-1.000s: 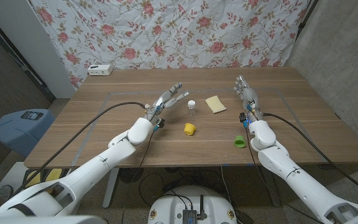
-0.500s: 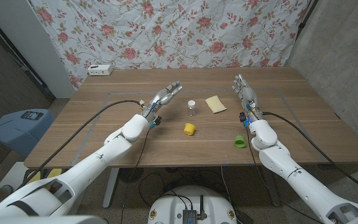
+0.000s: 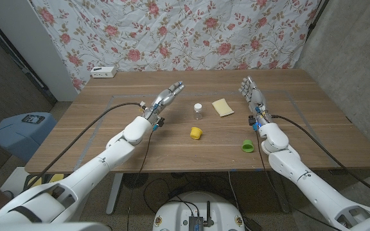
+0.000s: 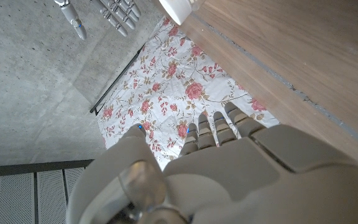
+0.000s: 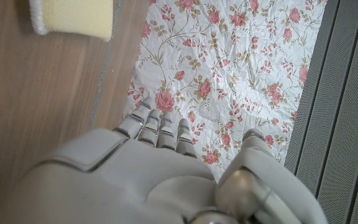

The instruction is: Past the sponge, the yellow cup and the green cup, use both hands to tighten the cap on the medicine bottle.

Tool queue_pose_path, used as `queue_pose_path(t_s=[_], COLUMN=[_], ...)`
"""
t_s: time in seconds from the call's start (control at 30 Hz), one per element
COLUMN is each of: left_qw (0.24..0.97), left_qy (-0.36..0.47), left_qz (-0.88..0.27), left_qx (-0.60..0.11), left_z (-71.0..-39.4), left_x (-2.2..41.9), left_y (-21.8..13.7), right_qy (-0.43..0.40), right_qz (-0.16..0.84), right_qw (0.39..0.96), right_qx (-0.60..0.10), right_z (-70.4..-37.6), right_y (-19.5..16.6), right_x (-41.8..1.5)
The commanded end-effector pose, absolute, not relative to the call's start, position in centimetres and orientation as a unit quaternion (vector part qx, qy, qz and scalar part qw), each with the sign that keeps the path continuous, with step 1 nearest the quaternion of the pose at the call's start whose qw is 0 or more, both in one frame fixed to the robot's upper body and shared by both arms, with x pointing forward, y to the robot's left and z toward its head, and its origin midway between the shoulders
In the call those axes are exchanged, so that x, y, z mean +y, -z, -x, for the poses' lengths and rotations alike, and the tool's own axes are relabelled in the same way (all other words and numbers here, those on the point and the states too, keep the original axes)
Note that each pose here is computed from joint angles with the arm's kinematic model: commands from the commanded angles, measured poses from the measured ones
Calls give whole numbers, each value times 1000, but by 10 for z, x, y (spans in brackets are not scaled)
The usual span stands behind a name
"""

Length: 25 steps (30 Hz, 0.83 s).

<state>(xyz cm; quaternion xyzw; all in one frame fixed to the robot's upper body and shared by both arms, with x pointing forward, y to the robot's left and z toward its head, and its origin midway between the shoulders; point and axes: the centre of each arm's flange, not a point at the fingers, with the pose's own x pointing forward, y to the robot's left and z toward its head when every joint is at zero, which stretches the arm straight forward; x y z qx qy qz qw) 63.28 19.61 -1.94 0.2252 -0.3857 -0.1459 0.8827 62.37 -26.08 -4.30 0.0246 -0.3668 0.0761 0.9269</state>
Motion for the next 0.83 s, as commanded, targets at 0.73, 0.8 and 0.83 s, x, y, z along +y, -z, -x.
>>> queue_pose_path(t_s=[0.73,0.8,0.83], left_qw=[923,925,926], left_qy=[151,148,148], left_qz=[-107,-112,-114], left_qx=[-336,-332,-329], left_z=[-658,-658,-659], left_x=[203,205,206], left_y=[53,54,56], right_qy=[-93,-92,-91], right_qz=[-52,-51,-49], right_qw=[936,938,939], right_qx=[-336,-331,-327], right_z=[-634,-635,-636], right_y=[62,64,65], right_x=[-273,-271,-269])
